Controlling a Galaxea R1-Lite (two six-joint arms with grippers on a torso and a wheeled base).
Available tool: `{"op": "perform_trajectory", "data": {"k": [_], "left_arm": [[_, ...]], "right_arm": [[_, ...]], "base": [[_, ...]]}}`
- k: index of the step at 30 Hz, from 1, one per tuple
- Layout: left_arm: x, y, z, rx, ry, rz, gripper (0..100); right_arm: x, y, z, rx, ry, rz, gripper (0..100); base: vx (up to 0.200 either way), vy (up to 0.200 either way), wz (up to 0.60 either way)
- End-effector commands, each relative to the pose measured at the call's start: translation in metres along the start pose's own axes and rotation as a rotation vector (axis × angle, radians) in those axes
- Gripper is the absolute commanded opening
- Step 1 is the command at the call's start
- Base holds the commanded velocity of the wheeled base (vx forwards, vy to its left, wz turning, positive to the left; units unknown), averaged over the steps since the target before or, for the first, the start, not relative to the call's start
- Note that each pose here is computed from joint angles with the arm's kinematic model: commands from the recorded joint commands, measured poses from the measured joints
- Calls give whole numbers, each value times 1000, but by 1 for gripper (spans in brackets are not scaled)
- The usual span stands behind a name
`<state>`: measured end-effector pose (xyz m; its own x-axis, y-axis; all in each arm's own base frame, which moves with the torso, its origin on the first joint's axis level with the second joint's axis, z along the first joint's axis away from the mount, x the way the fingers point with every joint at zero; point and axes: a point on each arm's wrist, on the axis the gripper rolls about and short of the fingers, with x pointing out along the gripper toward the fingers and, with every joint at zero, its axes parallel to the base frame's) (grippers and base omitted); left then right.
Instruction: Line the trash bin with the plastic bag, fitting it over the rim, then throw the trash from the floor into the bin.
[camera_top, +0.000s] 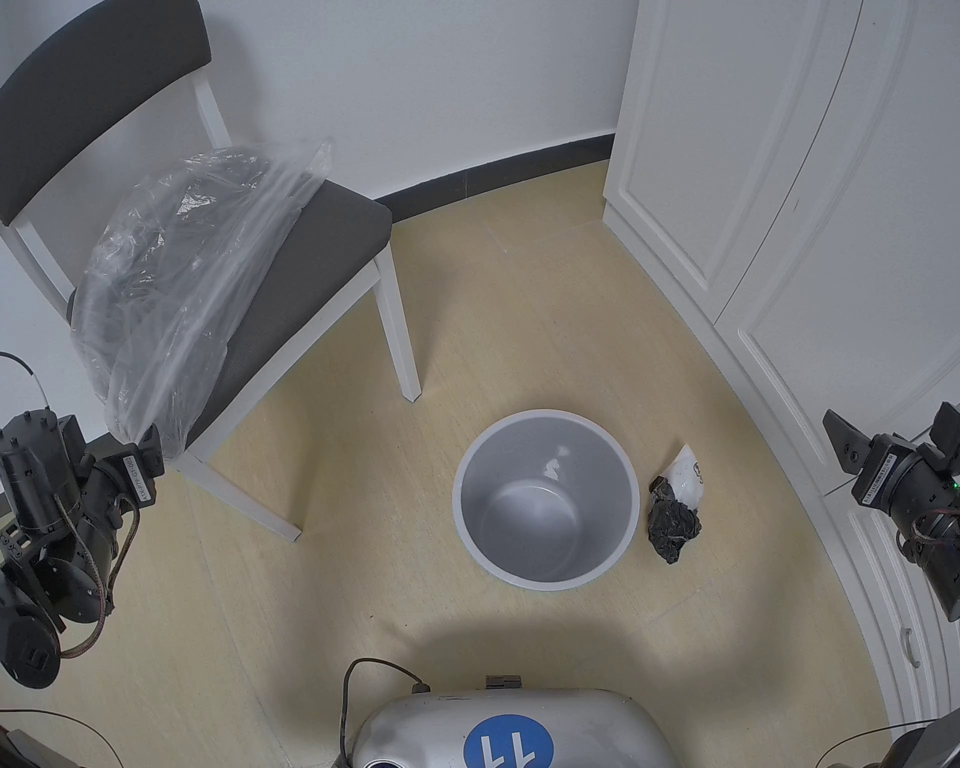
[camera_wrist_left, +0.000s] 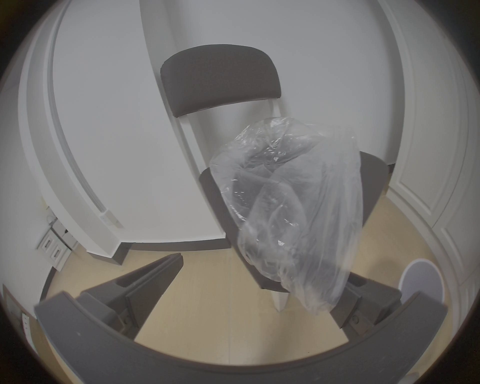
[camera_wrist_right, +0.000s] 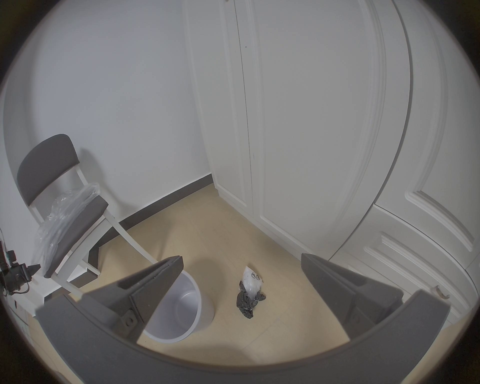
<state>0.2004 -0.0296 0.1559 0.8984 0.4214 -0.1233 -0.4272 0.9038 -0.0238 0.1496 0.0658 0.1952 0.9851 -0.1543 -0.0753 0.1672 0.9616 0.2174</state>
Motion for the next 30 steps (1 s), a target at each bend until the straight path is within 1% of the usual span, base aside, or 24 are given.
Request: {"op": "perform_trajectory", "data": {"k": [1,5,9,17,30], "left_arm": [[5,12,0,10,2,62,100],[9,26,2,29,-2,118,100],[11,32,4,26,-3,96,100],[10,32,2,31,4,75,100],[12,31,-1,39,16,76,100]], "right_arm": [[-1,-1,1,5,-6,1,100],[-1,-1,2,6,-7,2,100],[-1,-1,1,5,-6,1,100],[-1,-1,1,3,-3,1,100],[-1,-1,0,1,-1,0,100]], "base": [[0,0,0],[0,0,0],[0,0,0],[0,0,0],[0,0,0]]}}
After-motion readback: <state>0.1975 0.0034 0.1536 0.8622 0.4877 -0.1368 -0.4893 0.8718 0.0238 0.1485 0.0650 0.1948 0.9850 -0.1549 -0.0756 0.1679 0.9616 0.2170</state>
